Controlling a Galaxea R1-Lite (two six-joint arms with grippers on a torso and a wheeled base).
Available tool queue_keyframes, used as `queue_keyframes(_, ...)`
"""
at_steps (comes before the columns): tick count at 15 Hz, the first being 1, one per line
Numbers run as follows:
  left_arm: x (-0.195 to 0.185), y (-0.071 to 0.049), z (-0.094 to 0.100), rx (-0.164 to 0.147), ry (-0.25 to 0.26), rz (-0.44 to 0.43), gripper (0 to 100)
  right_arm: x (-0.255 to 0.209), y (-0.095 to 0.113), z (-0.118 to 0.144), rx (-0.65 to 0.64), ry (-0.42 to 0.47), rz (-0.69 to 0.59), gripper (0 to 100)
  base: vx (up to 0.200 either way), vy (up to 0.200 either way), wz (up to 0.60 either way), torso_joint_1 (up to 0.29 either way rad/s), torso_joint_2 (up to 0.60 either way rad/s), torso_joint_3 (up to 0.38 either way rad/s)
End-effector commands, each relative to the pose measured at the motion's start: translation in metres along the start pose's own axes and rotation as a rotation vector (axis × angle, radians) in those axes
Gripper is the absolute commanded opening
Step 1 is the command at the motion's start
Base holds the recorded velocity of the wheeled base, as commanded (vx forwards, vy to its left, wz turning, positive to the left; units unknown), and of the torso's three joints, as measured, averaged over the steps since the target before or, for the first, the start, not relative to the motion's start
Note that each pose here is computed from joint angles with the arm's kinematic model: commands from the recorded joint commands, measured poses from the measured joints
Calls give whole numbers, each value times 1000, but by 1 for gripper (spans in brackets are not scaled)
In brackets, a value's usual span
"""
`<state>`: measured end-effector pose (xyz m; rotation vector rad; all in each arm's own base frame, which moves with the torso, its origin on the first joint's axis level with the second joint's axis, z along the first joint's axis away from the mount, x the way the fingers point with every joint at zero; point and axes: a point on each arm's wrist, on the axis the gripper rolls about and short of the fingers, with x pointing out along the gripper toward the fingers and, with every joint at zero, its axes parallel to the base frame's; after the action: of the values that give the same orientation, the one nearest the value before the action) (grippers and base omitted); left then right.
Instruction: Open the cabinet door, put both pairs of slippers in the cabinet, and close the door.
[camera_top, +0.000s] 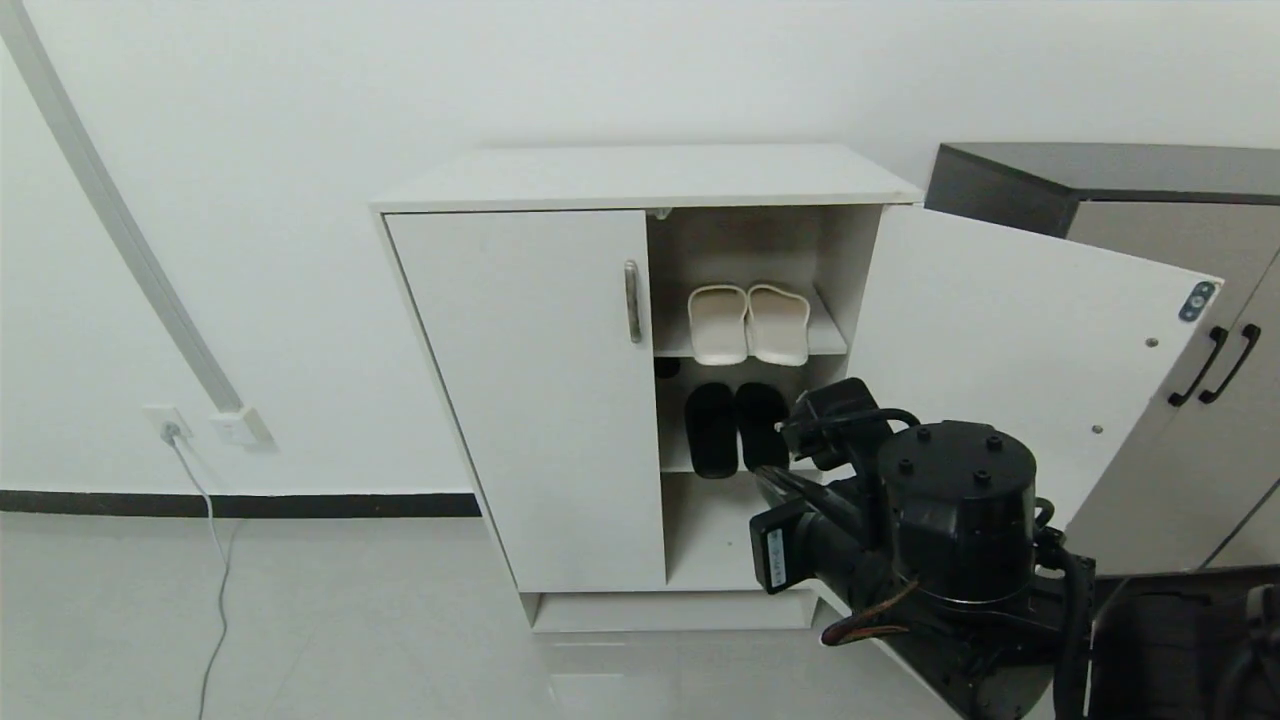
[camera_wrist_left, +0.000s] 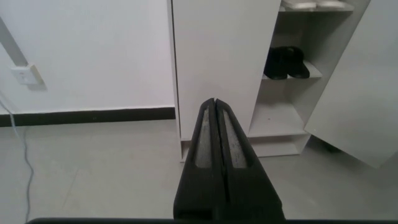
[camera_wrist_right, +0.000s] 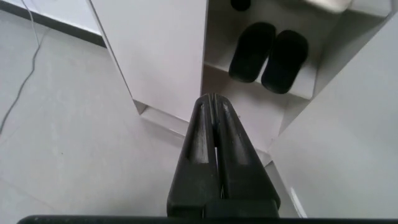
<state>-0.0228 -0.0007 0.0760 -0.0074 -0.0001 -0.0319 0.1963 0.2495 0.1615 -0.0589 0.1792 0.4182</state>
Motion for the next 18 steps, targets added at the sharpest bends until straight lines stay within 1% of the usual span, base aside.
queue_keyframes(1, 0, 0, 0, 0, 0, 0, 0, 1, 1, -2, -2, 4, 0, 0, 0, 0, 0, 105, -452, -344)
queue_keyframes(9, 0, 0, 0, -2, 0, 0, 0, 4, 2, -5, -6, 12, 0, 0, 0, 0, 0, 146, -472, -325)
queue_keyframes(18, 0, 0, 0, 0, 0, 0, 0, 4, 2, -5, -8, 13, -2, 0, 0, 0, 0, 210, -522, -314)
